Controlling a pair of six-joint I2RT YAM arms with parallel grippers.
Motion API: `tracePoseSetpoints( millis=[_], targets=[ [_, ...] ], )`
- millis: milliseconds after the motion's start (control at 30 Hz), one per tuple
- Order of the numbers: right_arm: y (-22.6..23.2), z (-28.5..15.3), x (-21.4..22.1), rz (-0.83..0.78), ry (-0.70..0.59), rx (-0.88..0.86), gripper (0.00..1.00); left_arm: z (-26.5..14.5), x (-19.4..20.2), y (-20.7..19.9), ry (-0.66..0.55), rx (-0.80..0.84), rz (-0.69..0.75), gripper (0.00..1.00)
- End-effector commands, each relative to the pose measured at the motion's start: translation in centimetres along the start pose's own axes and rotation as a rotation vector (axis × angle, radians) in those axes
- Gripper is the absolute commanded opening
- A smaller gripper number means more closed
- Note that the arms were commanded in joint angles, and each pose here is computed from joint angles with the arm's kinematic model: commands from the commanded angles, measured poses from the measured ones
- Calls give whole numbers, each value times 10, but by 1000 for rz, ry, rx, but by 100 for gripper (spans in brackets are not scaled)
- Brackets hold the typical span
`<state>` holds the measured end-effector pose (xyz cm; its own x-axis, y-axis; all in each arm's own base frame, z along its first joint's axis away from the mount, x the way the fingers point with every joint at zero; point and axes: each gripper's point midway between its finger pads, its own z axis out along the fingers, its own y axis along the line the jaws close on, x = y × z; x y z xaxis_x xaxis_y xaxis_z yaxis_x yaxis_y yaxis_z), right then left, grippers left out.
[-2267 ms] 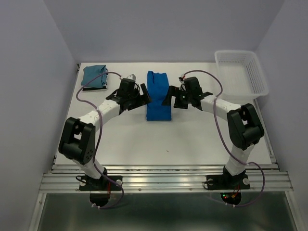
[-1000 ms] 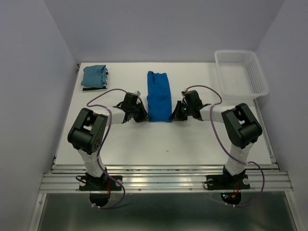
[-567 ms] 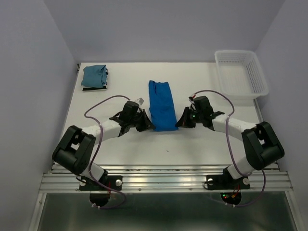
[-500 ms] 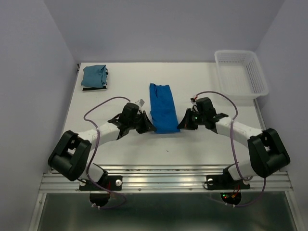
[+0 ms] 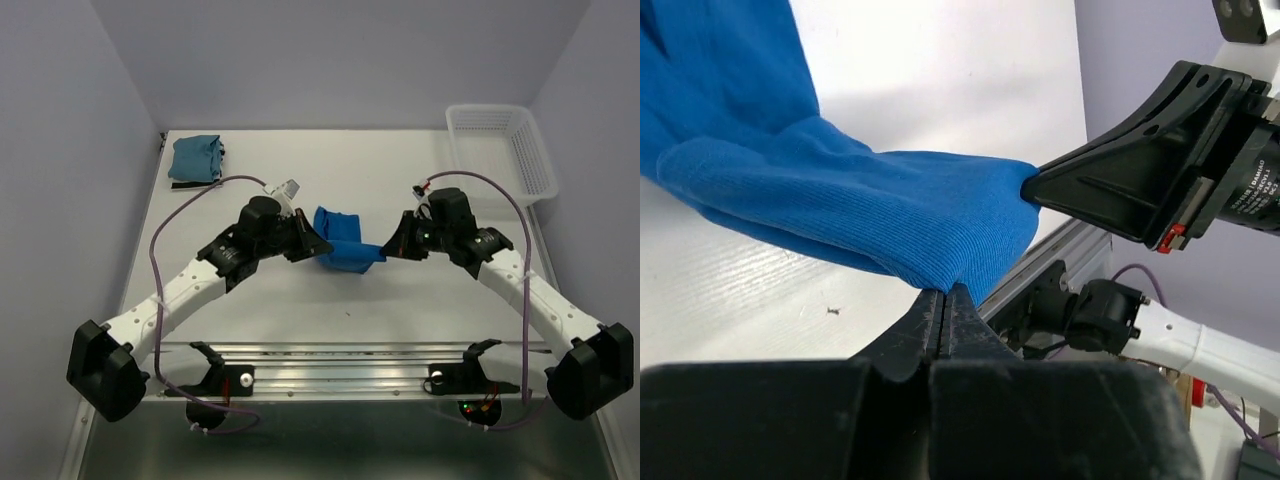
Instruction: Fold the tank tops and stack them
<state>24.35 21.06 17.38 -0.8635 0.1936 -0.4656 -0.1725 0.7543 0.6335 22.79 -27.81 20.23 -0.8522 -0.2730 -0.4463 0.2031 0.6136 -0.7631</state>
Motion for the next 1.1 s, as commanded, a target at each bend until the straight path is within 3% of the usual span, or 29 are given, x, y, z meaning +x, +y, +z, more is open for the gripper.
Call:
tracePoseSetpoints(
  millis=[0,233,700,1067],
  targets=[
    [8,-1,-24,-42,-28,31,1,-2,-26,-14,-59,-14,53,0],
    [22,10,-61,-73,-31,-6,1,7,-58,7,-126,-63,-1,0],
    [-6,61,-99,15,37,2,1,43,-100,58,-70,-97,-42,0],
    [-30,100,-139,52,-20,50,1,79,-117,98,2,-137,-97,0]
  ],
)
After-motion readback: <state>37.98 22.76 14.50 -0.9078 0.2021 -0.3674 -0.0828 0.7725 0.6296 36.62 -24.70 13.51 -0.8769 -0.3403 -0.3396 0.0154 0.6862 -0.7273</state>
